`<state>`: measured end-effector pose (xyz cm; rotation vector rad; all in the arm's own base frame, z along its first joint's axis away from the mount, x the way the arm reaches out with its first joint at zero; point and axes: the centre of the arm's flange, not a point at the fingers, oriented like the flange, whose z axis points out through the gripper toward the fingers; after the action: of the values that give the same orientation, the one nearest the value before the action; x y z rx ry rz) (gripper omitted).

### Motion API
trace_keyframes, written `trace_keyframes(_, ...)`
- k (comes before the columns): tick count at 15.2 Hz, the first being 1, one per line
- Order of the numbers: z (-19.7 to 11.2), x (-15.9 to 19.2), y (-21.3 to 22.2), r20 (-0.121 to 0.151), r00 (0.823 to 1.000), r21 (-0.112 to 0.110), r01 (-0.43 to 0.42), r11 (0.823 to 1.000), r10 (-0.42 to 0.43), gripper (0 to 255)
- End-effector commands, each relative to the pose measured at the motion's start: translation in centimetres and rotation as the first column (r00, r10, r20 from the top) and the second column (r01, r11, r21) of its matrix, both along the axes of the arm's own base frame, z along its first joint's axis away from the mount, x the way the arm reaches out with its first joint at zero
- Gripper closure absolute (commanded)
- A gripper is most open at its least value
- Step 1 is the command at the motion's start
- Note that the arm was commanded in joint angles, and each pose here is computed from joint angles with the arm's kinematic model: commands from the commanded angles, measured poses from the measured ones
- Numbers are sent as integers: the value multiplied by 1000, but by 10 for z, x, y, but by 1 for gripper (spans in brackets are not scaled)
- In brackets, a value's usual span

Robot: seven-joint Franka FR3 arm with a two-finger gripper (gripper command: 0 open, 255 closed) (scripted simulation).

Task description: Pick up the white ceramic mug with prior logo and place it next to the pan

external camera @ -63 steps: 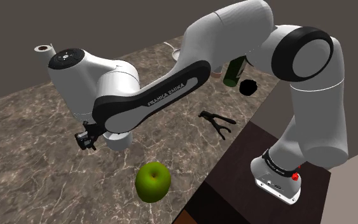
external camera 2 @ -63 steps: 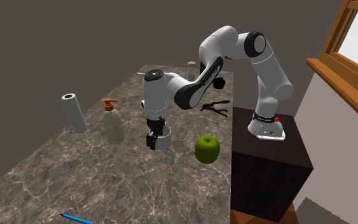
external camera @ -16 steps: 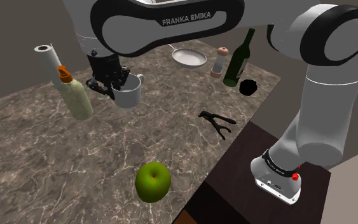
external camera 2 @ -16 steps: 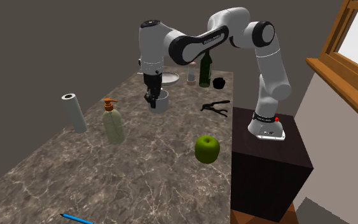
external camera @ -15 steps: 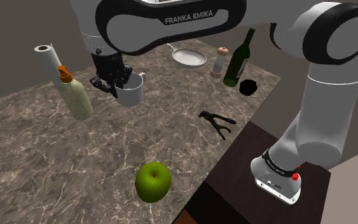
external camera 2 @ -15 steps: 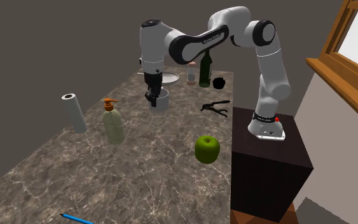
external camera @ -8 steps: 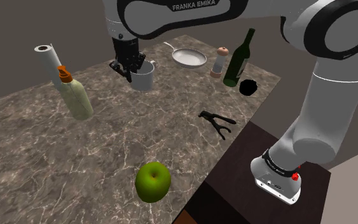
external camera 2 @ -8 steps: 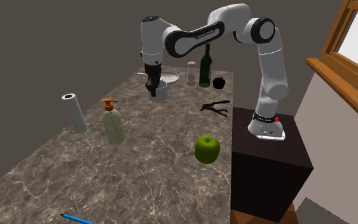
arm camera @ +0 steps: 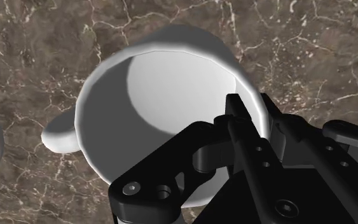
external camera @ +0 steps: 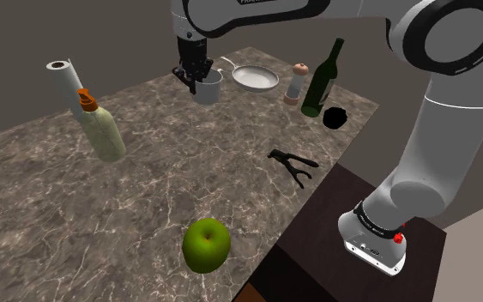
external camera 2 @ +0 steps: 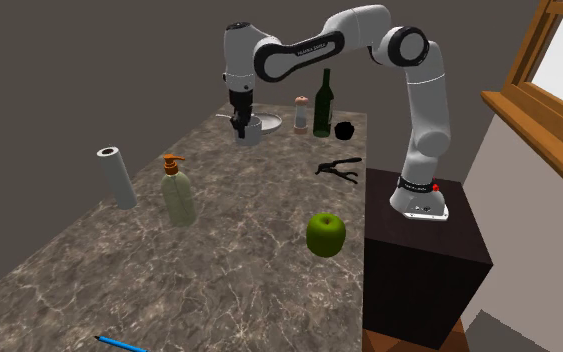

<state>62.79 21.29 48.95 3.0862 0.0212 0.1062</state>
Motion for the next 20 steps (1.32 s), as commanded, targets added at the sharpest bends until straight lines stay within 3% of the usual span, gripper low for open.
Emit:
trace_keyframes(1, 1, 12, -26, 0, 1000, 0, -1, 1000, 1, 255)
trace_keyframes(20, 1, 112, -256, 0, 1000, 0, -1, 1000, 1, 255)
